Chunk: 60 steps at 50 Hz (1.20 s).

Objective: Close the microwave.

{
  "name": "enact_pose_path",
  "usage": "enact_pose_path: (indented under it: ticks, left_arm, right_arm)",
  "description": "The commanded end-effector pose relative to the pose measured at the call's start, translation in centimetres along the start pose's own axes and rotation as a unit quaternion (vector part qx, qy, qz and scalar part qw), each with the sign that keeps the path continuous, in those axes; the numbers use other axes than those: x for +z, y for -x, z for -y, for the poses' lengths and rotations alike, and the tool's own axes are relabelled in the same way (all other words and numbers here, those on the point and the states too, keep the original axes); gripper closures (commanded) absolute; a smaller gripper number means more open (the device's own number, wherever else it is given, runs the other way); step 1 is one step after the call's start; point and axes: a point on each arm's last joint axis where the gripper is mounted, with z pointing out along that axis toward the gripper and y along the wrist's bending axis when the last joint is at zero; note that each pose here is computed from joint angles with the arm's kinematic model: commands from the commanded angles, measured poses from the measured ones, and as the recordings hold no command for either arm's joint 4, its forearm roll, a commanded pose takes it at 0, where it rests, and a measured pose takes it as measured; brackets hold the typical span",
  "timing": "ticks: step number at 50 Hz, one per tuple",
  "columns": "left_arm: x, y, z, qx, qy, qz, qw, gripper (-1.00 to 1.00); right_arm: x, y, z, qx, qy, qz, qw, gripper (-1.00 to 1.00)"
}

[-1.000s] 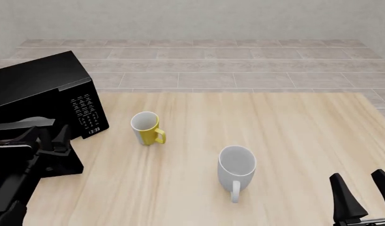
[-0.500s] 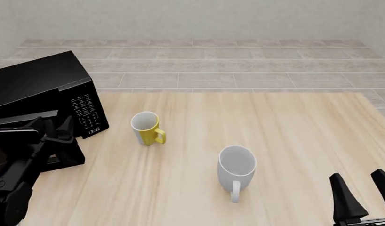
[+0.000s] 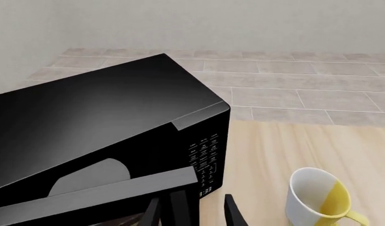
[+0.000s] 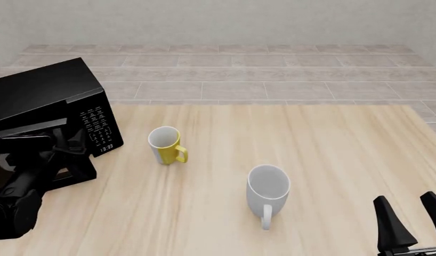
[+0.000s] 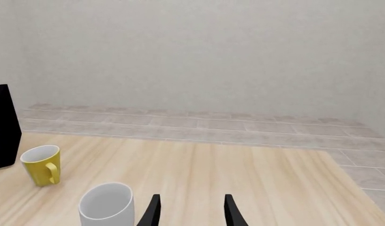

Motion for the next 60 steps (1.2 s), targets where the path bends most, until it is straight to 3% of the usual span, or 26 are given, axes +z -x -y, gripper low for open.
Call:
enact_pose_path:
  ticks: [1,22,36,46,60]
  left_arm:
    - [1.4,-1.6,-0.8,-0.005,0.021,-0.054,0.9983,-1.00]
    - [4.0,-0.6,-1.9,-0.013,0.038,-0.058,0.9975,-1.00]
    - [5.3,-1.5,-2.7,0.002,0.048,-0.065,0.9967,-1.00]
    - [6.0,-0.9,-3.0,-0.005,0.053,-0.064,0.9965,-1.00]
    - [8.2,-2.0,-4.3,-0.023,0.068,-0.084,0.9939,-1.00]
  right_arm:
    - [0.0,0.0,0.0,0.001,0.001,0.001,1.0000,-1.00]
    - [0.0,0.2,-0.1,0.002,0.009,0.009,0.9999,-1.00]
    - [0.0,0.2,-0.2,0.000,0.014,0.010,0.9999,-1.00]
    - [0.0,0.2,-0.2,0.002,0.015,0.012,0.9998,-1.00]
    - [0.0,0.2,-0.2,0.003,0.018,0.012,0.9998,-1.00]
